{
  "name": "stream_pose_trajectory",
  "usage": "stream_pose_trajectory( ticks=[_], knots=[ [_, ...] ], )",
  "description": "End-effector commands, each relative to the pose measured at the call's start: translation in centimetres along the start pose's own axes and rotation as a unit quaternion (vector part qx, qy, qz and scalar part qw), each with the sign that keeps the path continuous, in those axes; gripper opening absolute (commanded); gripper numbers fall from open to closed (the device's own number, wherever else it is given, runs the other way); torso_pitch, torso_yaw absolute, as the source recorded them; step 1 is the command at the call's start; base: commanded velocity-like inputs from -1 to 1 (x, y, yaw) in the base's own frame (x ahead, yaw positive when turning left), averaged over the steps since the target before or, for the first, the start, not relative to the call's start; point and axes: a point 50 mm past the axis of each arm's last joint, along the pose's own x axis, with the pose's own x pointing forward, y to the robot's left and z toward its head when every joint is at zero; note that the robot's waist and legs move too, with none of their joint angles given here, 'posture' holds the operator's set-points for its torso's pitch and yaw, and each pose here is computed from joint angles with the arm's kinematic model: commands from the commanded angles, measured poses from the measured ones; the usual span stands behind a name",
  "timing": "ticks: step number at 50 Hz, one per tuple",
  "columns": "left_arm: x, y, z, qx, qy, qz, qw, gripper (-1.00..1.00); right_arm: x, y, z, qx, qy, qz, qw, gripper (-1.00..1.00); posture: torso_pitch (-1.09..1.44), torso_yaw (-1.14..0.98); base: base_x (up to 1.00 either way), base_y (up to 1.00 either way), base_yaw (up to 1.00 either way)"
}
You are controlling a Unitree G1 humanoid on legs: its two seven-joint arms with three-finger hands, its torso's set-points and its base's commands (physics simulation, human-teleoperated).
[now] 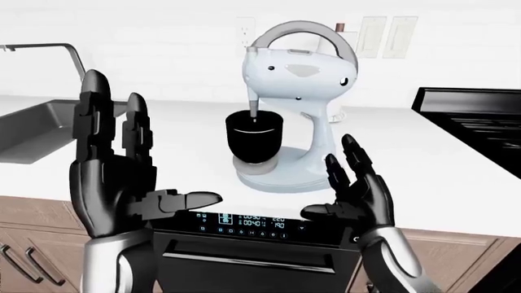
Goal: Open the stand mixer head.
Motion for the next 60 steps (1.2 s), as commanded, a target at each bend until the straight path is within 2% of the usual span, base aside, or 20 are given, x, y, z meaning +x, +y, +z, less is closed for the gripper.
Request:
stream_pose_trajectory(
  ticks=[1,21,60],
  knots=[
    [0.2,-0.3,0.9,-0.002,-0.029,-0.010,0.9995,1.00,-0.1,0.5,1.3,0.003,-0.037,0.015,0.9992,1.00,-0.38,0.00,0.00,0.00,0.00],
    [0.2,-0.4,1.1,-0.002,-0.031,-0.010,0.9995,1.00,1.0,0.0,0.3,0.000,-0.029,0.008,0.9995,1.00,-0.38,0.00,0.00,0.00,0.00],
    [0.2,-0.4,1.1,-0.002,-0.031,-0.009,0.9995,1.00,2.3,-0.4,0.0,-0.003,-0.031,0.002,0.9995,1.00,-0.38,0.00,0.00,0.00,0.00]
  ],
)
